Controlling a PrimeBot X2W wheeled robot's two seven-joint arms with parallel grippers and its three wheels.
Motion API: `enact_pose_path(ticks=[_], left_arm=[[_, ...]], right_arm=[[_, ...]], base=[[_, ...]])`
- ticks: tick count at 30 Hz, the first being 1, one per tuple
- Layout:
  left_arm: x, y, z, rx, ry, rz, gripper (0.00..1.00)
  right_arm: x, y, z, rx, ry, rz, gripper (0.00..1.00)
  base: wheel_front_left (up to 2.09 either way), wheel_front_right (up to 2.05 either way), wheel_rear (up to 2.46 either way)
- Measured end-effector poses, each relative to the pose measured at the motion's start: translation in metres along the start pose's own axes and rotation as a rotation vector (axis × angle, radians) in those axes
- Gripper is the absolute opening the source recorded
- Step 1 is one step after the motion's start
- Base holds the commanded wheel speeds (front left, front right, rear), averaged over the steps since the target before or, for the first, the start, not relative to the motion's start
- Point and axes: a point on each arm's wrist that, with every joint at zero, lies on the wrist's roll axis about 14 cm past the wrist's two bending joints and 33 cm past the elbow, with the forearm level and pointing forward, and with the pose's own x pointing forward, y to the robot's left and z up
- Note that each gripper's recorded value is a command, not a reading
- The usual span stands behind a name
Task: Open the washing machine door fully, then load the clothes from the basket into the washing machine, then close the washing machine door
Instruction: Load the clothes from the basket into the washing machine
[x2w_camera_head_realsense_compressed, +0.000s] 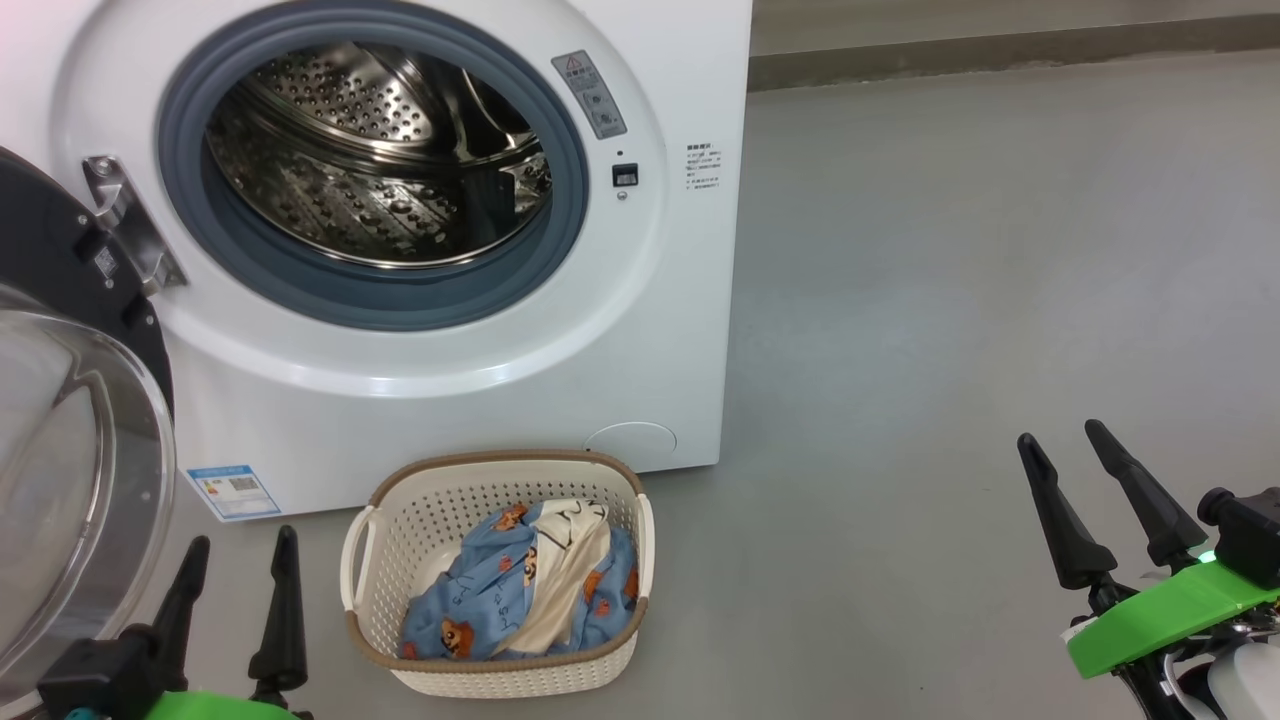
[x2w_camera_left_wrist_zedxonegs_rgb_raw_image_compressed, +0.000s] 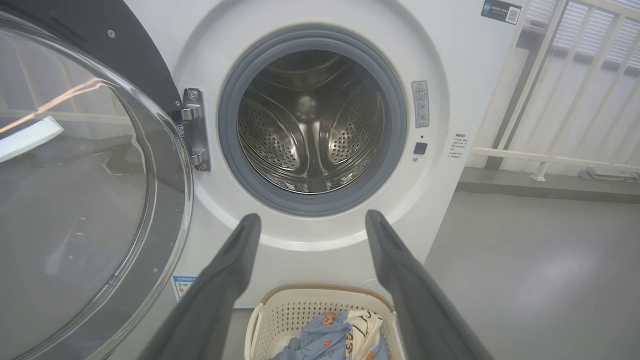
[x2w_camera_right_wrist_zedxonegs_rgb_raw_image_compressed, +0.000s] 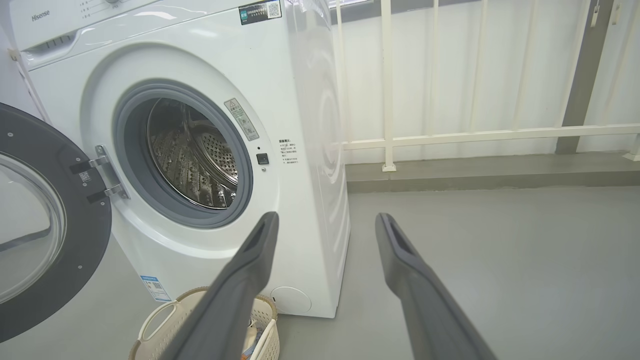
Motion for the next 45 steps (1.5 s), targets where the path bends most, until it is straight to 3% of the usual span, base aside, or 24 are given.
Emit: enact_pose_path(ticks=[45], left_arm=[[-0.0038, 0.0001, -0.0029, 0.034, 0.005, -0.016, 1.00]], right_arm=[[0.0040, 0.0051, -0.0043, 0.008, 0.010, 0.013, 1.00]], base=[[0.14, -0.14, 0.00]])
